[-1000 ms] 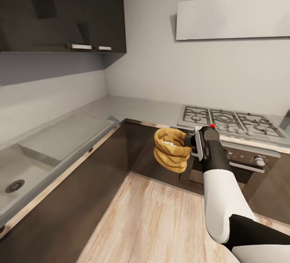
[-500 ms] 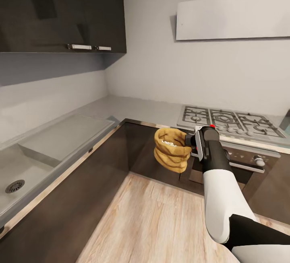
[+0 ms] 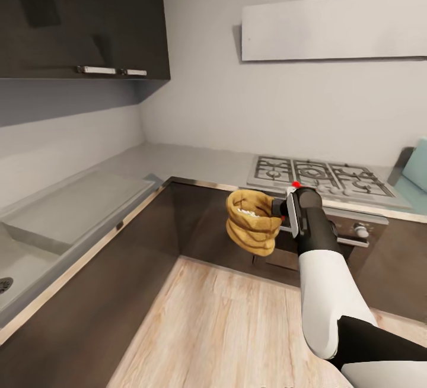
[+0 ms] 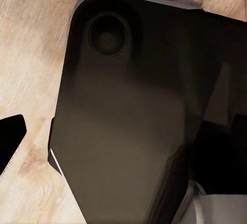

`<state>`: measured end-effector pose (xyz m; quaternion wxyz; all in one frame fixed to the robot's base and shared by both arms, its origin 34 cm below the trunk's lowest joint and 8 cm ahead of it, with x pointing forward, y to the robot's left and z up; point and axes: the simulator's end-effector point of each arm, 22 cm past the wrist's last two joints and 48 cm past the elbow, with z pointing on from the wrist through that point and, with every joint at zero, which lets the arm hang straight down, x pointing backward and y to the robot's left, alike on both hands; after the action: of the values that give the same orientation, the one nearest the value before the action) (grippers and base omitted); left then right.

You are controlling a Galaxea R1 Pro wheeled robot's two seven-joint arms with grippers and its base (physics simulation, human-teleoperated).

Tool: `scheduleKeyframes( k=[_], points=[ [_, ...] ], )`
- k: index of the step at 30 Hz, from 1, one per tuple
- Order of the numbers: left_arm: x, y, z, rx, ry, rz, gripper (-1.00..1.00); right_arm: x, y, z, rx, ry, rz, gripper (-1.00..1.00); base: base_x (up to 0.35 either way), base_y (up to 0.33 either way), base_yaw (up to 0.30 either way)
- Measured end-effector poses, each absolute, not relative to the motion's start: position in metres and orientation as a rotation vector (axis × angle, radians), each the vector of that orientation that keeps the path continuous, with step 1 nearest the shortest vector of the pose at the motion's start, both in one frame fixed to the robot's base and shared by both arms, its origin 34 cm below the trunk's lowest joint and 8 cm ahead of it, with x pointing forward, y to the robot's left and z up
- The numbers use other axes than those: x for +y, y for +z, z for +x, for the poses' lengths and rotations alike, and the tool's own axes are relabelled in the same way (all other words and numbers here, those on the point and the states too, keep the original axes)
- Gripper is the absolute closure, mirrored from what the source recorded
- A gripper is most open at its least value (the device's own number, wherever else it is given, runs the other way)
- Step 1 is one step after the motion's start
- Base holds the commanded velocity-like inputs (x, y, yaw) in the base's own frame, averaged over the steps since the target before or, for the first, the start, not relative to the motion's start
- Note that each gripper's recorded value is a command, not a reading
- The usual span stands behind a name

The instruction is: In the kitchen, take the popcorn bag from the countertop, put it into the microwave, and heat it until the popcorn is cooked so the cooked popcorn ends up inside the bag.

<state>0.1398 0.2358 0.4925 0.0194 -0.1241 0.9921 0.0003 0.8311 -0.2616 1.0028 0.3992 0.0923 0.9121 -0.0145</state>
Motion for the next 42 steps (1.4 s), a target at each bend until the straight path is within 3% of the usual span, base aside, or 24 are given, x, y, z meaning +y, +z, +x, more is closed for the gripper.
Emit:
scheduleKeyframes(
  k=[25, 42],
  points=[
    [0.236, 0.493, 0.145, 3.066, -0.001, -0.384, -1.00, -0.265, 1.010, 0.829, 2.298, -0.033, 0.243, 1.00, 0.000, 0.000, -0.250],
    [0.236, 0.493, 0.148, 3.058, -0.002, -0.383, -1.00, -0.347, 1.001, 0.818, 2.312, -0.133, 0.347, 1.00, 0.000, 0.000, -0.282]
  ],
)
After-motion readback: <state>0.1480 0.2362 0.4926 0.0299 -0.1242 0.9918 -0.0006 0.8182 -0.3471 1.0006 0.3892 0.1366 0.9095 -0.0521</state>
